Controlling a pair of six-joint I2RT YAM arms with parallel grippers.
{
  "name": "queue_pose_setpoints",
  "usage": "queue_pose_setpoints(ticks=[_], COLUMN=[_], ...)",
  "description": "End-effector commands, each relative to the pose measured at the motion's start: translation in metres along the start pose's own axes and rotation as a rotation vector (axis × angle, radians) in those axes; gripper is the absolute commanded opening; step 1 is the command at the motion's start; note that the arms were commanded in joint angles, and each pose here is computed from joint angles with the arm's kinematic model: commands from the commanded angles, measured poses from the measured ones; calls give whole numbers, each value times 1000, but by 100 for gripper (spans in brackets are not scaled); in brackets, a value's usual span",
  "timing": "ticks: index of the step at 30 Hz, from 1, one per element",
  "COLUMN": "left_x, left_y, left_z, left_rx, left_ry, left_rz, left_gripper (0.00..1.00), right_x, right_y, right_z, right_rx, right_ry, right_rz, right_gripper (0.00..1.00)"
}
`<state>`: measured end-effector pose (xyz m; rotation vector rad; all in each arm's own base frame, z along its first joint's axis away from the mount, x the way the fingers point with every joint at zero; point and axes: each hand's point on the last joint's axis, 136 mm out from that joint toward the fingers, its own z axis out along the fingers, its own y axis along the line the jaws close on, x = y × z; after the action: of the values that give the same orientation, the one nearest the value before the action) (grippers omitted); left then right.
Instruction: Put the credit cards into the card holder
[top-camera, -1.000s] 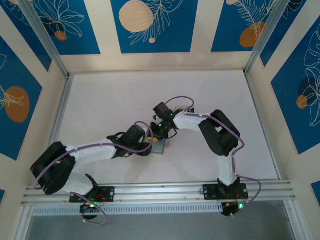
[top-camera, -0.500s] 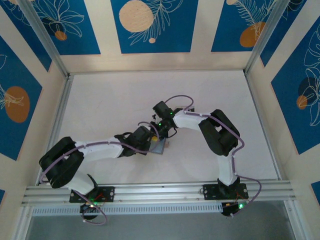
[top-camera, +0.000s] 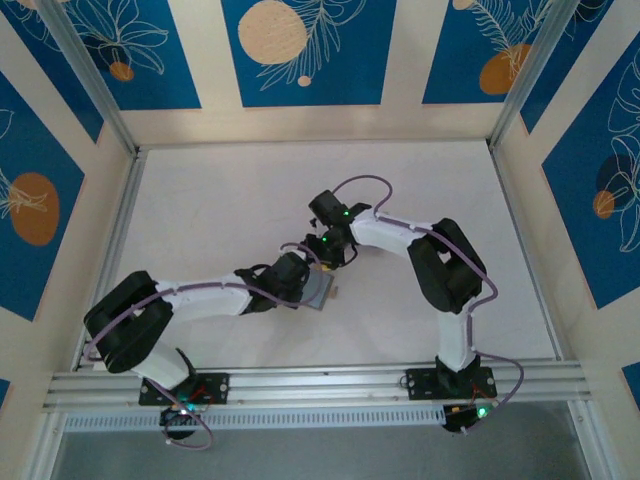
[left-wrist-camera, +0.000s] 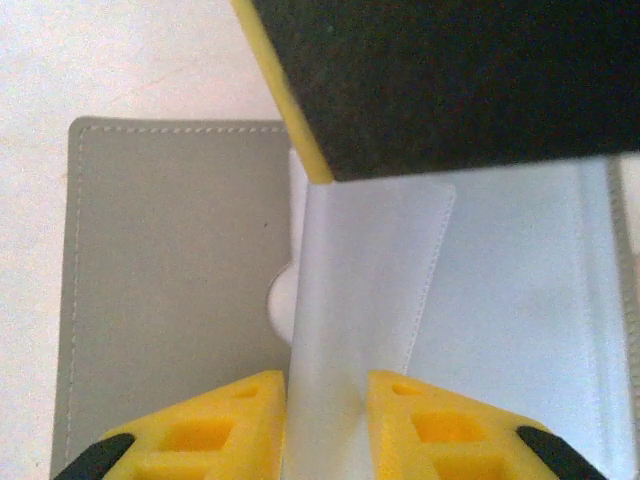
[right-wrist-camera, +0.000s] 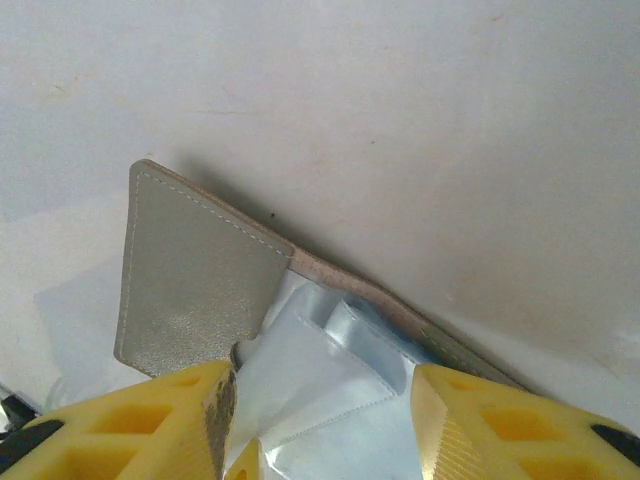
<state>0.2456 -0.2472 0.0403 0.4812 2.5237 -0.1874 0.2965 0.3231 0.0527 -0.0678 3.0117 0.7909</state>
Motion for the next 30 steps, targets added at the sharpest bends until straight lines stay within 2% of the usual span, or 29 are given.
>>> queue_pose_setpoints(ticks=[1, 8, 10, 12, 14, 17, 21, 28, 30], left_x=[23, 21, 22, 23, 24, 21, 13, 2, -3], left_y=[8, 10, 10, 8, 9, 12, 13, 16, 18], left_z=[4, 3, 3, 4, 4, 1, -2, -6, -10], left_rx=[-45, -57, -56, -44, -47, -65, -75, -101, -117], left_ry=[87, 84, 87, 89, 88, 80, 57, 27, 6], left_rz=[16, 18, 19, 20, 17, 9, -4, -2, -8], left_gripper=[27, 27, 27, 27, 27, 27, 27, 28, 32], right_x=[11, 34, 35, 33, 31, 30, 36, 47, 49], right_y=[13, -11, -17, -18, -16, -13, -16, -39, -47], right_z=[-28, -17, -13, -12, -13, -11, 0, 22, 28], right_rx=[-40, 3, 11, 1, -4, 2, 30, 117, 141], right_ry=[-25, -31, -29, -31, -32, -32, -18, 8, 18], right_rz=[-27, 28, 41, 46, 47, 42, 53, 83, 91], right_gripper=[48, 24, 24, 30, 31, 27, 16, 10, 10])
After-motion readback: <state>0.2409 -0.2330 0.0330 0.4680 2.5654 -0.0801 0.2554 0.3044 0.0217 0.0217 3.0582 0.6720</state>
